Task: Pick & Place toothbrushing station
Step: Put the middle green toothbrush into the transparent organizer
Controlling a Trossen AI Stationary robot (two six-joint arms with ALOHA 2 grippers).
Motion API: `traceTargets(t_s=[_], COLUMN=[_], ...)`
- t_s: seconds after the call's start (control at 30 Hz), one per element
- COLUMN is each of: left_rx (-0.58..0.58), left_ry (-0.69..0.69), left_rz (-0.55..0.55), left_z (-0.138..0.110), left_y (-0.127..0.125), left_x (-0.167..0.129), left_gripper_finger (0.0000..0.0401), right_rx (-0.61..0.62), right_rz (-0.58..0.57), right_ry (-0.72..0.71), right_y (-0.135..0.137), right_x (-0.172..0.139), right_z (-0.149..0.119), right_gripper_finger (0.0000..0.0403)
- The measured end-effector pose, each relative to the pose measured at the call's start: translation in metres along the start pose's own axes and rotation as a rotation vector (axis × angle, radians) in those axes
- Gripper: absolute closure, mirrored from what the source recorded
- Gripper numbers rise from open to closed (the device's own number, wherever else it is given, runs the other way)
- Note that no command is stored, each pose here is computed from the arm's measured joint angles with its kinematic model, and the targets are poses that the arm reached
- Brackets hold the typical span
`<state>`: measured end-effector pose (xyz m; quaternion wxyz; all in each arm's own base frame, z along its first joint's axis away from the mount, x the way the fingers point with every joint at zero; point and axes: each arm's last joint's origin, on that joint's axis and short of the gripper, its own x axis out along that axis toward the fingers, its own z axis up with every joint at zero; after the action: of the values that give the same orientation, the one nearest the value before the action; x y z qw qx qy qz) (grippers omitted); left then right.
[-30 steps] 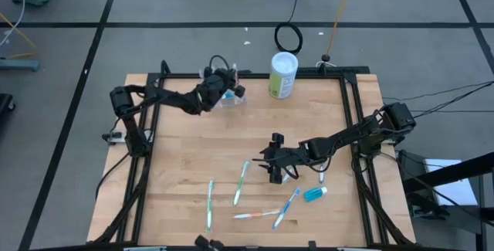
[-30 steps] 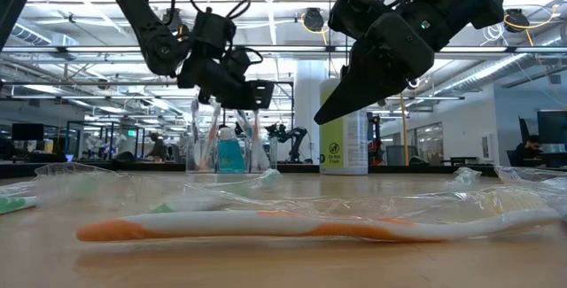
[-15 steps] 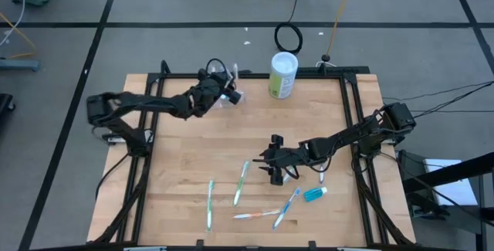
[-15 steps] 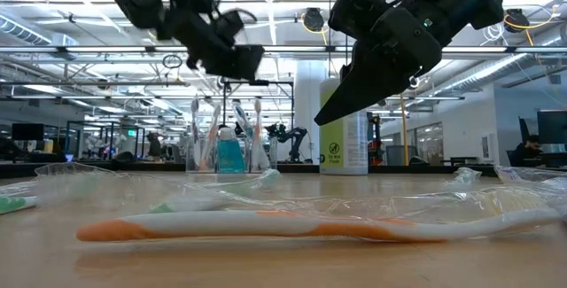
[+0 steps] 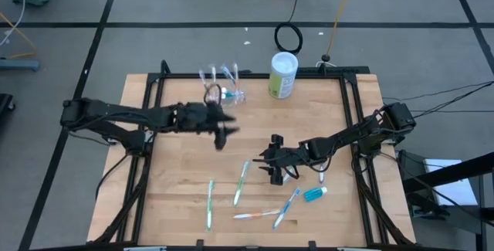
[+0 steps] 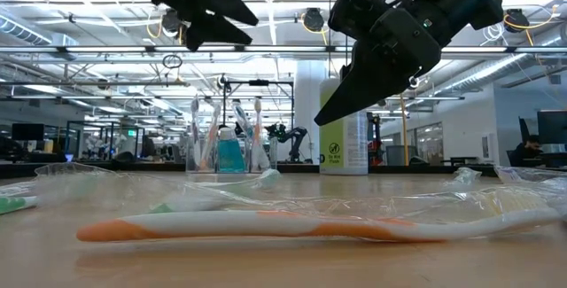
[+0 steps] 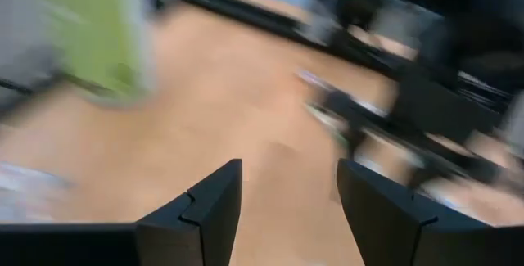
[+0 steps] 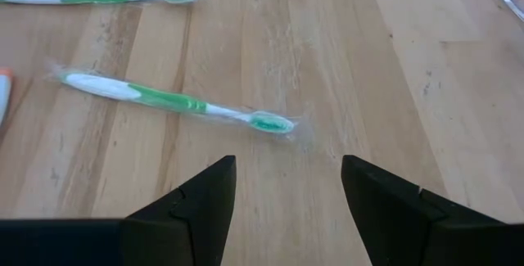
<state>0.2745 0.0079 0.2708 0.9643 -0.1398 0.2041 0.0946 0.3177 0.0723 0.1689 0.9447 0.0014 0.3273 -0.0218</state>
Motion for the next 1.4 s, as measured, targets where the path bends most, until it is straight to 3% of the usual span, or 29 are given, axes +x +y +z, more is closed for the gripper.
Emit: traceTargets(t_s=[0.07, 0.17, 0.37, 0.53, 0.83, 0.97, 1.4], left_rx=[-0.039, -0.072, -0.137, -0.273, -0.383, -0.425, -0.368], left_ry=[0.076, 0.204, 0.293, 0.310, 0.303, 0.343, 0.374], left_rz=[-0.076, -0.103, -0.007, 0.081, -0.017, 0.037, 0.072], left_z=[-0.011, -0.033, -0.068, -0.089, -0.115, -0.124, -0.127], left_y=[-0.014, -0.032, -0.052, -0.052, -0.049, -0.040, -0.030], left_x=[0.004, 0.012, 0.035, 0.059, 0.104, 0.111, 0.113], left_gripper_finger=[0.0194, 0.0194, 0.0194, 0.0194, 0.0194, 0.0194, 0.0198], right_rx=[0.003, 0.048, 0.122, 0.164, 0.213, 0.201, 0.196], right_rz=[0.000, 0.000, -0.010, -0.010, 0.032, 0.039, 0.039], right_ry=[0.000, 0.000, 0.038, 0.031, -0.140, -0.173, -0.173], right_y=[0.000, 0.000, -0.003, -0.008, -0.015, -0.017, -0.017], right_x=[0.000, 0.000, 0.001, 0.001, -0.007, -0.010, -0.010], right_z=[0.000, 0.000, -0.020, -0.045, -0.074, -0.081, -0.081], right_gripper_finger=[0.0188, 0.0188, 0.0188, 0.0188, 0.0188, 0.0188, 0.0188])
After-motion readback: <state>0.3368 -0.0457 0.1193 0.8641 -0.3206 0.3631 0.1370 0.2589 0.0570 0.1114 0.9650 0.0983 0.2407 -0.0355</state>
